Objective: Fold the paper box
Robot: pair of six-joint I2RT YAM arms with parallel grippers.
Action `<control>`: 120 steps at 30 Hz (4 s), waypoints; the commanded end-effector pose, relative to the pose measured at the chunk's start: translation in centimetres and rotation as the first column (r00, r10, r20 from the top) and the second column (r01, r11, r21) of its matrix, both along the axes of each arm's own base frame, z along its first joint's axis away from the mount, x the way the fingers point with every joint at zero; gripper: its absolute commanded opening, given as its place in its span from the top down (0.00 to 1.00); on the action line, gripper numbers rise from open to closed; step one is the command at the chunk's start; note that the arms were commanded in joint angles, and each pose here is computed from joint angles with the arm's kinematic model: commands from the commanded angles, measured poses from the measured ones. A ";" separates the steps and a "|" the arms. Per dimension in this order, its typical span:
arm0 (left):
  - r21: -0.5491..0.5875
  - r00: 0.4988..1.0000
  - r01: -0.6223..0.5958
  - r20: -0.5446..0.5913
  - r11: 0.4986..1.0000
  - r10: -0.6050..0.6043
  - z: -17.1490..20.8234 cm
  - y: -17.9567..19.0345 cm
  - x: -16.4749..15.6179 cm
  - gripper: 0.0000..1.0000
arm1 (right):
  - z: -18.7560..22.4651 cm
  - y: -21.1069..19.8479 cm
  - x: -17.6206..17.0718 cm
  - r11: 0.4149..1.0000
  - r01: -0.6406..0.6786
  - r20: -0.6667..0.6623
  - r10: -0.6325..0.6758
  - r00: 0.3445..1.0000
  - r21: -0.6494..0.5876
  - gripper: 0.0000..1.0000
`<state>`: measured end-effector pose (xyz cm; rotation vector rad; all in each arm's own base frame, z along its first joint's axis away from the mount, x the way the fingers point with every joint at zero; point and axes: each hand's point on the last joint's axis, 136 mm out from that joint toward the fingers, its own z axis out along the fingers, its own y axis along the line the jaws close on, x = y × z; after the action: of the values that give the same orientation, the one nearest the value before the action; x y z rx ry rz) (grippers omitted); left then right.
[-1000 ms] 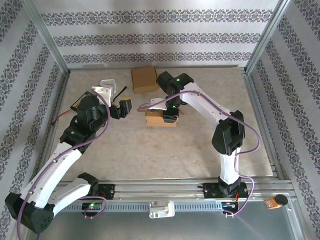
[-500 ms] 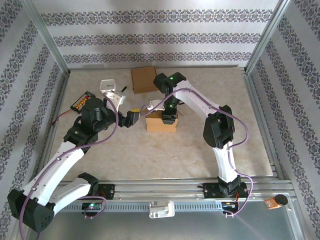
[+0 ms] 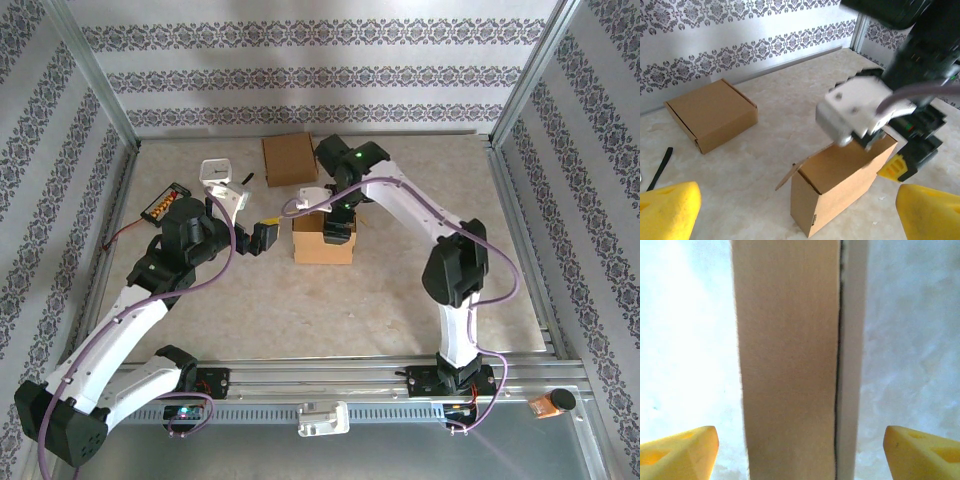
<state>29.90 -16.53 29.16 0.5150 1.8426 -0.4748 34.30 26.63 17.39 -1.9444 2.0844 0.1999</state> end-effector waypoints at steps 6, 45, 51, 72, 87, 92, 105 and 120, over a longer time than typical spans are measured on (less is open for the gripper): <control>-0.036 0.999 -0.041 -0.004 0.999 0.041 0.2 0.1 0.6 0.00 | 7.0 1.3 -0.5 0.869 0.215 -0.038 -0.222 0.974 0.445 0.11; 0.193 0.943 0.189 -0.308 0.963 -0.124 -5.8 -2.0 2.2 0.00 | 1.8 -7.0 -1.4 0.459 0.802 -0.410 -0.694 0.593 0.382 0.71; 0.220 0.939 0.156 -0.336 0.963 -0.076 -6.4 -1.5 2.9 0.00 | 2.0 -6.9 -1.5 0.462 0.798 -0.408 -0.691 0.597 0.387 0.83; 0.054 0.815 0.324 -0.522 0.944 -0.250 -7.2 -3.9 4.5 0.20 | 2.0 -6.3 -2.1 0.483 0.789 -0.421 -0.669 0.612 0.380 0.92; -0.015 0.786 0.357 -0.535 0.934 -0.309 -7.9 -4.4 3.8 0.45 | 2.2 -6.3 -2.1 0.482 0.788 -0.418 -0.670 0.613 0.382 0.91; -0.026 0.772 0.362 -0.552 0.932 -0.315 -8.5 -4.6 3.9 0.52 | 2.1 -6.3 -2.2 0.479 0.791 -0.419 -0.673 0.609 0.380 0.91; -0.033 0.762 0.339 -0.577 0.940 -0.295 -9.7 -4.5 3.9 0.71 | 2.3 -6.4 -2.2 0.476 0.792 -0.419 -0.674 0.608 0.383 0.92; -0.177 0.778 0.226 -0.559 0.958 -0.286 -9.2 -5.6 5.5 0.92 | 2.5 -5.5 -2.1 0.379 0.854 -0.517 -0.682 0.518 0.355 0.92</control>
<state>35.01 -22.12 19.25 0.6793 2.3473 -0.9427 32.39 20.18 19.08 -0.4623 2.4854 0.7620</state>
